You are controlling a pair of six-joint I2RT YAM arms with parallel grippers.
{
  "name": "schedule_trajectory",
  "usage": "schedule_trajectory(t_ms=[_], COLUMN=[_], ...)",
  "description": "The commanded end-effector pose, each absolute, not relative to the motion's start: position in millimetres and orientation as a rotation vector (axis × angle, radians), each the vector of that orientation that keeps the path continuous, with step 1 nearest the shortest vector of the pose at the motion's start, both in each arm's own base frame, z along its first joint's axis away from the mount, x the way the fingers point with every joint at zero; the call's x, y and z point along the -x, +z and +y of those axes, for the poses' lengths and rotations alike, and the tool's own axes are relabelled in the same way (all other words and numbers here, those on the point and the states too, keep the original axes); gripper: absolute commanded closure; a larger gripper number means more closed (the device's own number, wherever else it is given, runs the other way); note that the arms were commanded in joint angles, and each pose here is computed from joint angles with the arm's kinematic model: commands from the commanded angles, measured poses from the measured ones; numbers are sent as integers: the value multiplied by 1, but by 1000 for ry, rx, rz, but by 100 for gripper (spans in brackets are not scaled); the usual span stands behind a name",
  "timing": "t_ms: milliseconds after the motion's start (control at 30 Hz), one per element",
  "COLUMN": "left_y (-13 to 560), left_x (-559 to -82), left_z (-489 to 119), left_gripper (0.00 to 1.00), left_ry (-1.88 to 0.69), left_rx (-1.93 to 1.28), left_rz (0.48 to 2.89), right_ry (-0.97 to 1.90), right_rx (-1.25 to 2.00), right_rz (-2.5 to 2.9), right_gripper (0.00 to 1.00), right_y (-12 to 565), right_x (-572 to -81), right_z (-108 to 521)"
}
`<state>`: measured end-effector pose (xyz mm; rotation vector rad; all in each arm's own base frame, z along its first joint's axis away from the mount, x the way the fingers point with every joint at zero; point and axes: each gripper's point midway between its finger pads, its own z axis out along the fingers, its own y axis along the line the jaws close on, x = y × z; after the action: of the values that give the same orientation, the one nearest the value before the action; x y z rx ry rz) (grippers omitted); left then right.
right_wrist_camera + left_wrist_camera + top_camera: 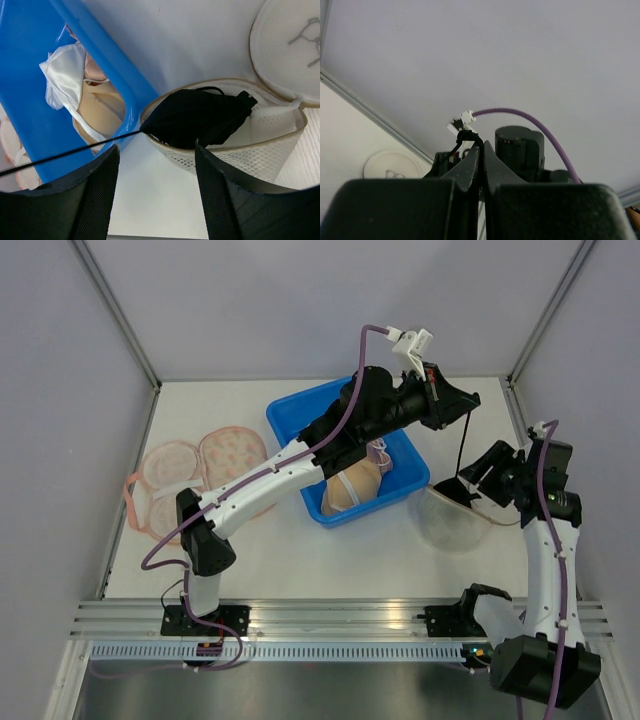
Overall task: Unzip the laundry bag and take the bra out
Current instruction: Pick up the bra from the laundry bag.
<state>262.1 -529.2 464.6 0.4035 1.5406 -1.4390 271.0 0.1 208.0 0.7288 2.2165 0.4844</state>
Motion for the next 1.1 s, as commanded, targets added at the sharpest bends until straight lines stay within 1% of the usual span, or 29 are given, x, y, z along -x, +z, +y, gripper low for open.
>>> schedule_trajectory(t_ms=[0,100,167,200,233,333,467,633,1000,1067], left_y=[491,498,501,502,506,508,512,516,528,528], left_x=[-258,-258,-259,-260,-258,-257,-255,-253,-252,-252], left_z=[-525,-522,-520,-520,-520,-521,-522,-522,-518,-519], left_gripper=[98,98,98,98,98,98,98,98,98,98], left_ry=[-1500,-1507,-1520,-1532,-1545,-1562,-1587,-1614,-1625,-1628], left_rx=[-381,-365,-355,-345,-346,-342,-335,-331,-328,-327], left_rz=[1459,1451,1442,1442,1429,1427,1420,1414,1385,1385], right_ry=[545,510,504,519,549,596,480,412,454,466], right_rx=[-491,-405,-420,-370,-352,-242,-239,-177,-155,-158], right_rz=[2085,1980,2000,1958,1960,1911,1868,1776,1838,1827], right_gripper=[33,32,32,32,32,32,32,32,33,36], right_y=[231,240,222,228,217,217,221,245,225,224], right_x=[-266,-265,-264,-268,-267,-270,-280,-293,-309,-311], right_z=[16,15,14,17,22,32,16,7,9,10])
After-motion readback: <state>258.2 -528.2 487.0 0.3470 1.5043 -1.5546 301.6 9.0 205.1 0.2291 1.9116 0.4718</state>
